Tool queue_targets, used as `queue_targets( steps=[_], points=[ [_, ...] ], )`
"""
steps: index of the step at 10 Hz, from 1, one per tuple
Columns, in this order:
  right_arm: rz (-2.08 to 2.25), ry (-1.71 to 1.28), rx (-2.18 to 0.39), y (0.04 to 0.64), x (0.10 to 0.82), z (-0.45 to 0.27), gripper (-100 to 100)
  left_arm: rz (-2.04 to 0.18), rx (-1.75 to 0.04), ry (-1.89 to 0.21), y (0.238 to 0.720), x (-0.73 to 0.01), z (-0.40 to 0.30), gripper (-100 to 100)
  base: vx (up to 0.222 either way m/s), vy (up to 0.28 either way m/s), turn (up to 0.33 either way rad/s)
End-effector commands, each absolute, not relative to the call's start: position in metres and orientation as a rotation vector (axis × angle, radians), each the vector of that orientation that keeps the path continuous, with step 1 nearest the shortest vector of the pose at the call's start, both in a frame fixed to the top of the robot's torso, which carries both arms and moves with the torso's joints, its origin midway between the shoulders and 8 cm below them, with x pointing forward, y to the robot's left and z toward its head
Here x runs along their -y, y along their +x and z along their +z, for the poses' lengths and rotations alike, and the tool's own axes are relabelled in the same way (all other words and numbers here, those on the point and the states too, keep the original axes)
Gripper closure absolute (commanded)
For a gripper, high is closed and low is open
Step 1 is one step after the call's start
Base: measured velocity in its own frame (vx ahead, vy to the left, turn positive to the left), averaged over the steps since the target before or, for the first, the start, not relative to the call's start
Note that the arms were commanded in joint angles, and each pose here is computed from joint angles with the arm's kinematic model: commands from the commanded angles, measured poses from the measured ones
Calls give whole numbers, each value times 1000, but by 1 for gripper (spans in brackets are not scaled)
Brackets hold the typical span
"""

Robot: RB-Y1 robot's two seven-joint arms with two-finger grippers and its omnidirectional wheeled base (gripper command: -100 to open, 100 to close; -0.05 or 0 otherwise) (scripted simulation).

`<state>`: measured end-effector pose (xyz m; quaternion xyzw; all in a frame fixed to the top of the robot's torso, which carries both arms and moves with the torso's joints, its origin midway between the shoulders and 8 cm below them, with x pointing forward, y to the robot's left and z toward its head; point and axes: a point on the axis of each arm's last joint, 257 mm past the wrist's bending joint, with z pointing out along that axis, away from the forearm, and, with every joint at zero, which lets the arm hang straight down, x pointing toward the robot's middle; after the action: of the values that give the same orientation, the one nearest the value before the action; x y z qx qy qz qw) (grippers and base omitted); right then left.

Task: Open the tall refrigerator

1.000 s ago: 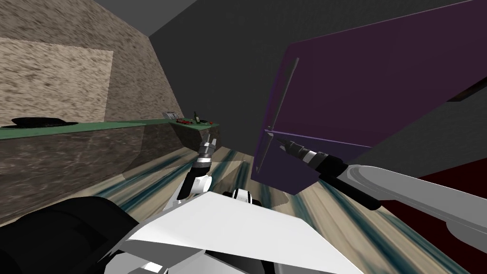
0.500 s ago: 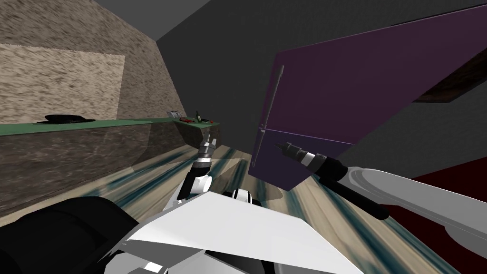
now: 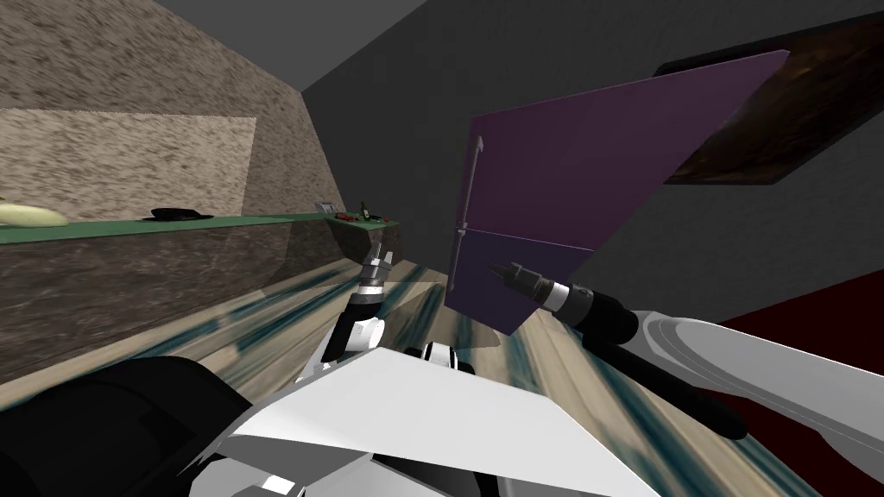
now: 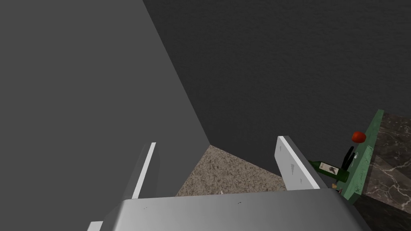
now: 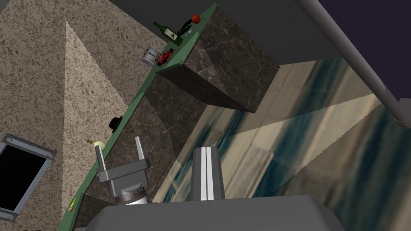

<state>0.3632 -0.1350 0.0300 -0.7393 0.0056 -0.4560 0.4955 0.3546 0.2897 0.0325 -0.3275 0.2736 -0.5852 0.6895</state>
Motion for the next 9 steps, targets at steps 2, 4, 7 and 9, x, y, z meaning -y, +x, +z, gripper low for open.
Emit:
queue_targets(
  steps=[2,4,7,9],
  points=[
    [-1111,-1795,-17,365,141,29,-100,-1309,-612,-733,355,-290,32,0,-23,-66,-1],
    [-1132,-1802,-47,376,153,28,-100,-1309,-612,-733,354,-290,32,0,71,84,-13],
    [-1179,-1810,-123,399,180,27,-100,-1309,-612,-733,354,-290,32,0,127,166,-26],
    [-1206,-1815,-160,410,194,27,-100,-1309,-612,-733,354,-290,32,0,168,201,-31]
  ],
)
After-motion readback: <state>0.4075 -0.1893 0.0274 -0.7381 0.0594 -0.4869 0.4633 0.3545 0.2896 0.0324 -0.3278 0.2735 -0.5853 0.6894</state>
